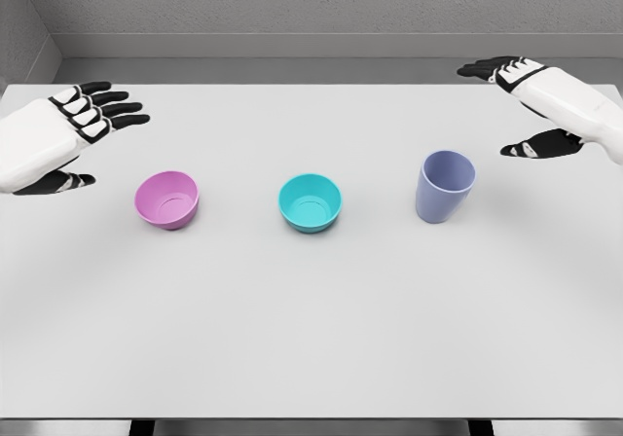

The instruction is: Stacking bowl and cup with both arms

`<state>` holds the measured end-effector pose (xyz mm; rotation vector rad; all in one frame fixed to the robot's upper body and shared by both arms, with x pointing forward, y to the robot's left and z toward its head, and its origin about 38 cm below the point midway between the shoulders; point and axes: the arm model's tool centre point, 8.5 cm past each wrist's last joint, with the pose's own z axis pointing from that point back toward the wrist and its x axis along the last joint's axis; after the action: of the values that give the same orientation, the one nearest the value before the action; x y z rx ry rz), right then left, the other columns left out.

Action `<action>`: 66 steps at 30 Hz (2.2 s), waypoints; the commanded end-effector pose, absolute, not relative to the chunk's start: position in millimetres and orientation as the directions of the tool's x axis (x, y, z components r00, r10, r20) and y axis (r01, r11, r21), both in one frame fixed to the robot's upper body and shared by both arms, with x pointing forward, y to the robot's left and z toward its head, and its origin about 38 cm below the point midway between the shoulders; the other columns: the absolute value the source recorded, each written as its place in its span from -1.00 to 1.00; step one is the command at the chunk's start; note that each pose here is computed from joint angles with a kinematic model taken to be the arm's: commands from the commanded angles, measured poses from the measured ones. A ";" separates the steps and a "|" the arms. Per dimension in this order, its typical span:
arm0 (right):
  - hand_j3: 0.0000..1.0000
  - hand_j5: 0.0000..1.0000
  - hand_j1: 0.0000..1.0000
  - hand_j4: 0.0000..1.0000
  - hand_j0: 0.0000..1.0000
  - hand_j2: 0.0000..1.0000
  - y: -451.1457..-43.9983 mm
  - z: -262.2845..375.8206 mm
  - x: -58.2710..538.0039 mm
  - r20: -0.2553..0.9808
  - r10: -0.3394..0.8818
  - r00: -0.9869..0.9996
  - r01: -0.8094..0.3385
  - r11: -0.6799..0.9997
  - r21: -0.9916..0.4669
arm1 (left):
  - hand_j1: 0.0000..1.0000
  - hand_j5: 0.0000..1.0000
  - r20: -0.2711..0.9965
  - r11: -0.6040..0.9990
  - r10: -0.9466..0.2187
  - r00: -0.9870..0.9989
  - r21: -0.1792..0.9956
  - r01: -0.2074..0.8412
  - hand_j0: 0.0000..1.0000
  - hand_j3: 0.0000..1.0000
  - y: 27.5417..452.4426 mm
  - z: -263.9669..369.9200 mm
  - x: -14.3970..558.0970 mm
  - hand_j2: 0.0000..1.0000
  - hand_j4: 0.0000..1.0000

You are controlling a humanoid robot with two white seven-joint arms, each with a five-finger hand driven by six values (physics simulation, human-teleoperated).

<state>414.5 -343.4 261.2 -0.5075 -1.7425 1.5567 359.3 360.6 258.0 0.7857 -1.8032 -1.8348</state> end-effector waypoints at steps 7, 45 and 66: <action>1.00 1.00 1.00 1.00 1.00 1.00 -346.8 263.5 413.9 0.253 0.718 -0.649 -0.177 0.182 -0.967 | 1.00 1.00 0.008 -0.120 -0.663 -0.749 0.986 0.117 1.00 1.00 361.4 258.5 364.0 1.00 1.00; 1.00 1.00 1.00 1.00 1.00 1.00 -319.7 233.0 442.5 -0.067 0.763 -0.643 -0.161 -0.220 -0.962 | 1.00 1.00 0.065 -0.361 -0.559 -0.827 0.878 0.313 1.00 1.00 307.7 255.6 433.9 1.00 1.00; 1.00 1.00 1.00 1.00 1.00 1.00 -342.1 240.2 412.8 -0.127 0.738 -0.663 -0.178 -0.321 -0.930 | 1.00 1.00 0.091 -0.400 -0.576 -0.812 0.835 0.377 1.00 1.00 309.6 222.8 437.3 1.00 1.00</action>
<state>414.6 -340.6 238.5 -0.7413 -1.3267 2.0252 437.6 309.3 225.2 0.2930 -1.2497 -2.2219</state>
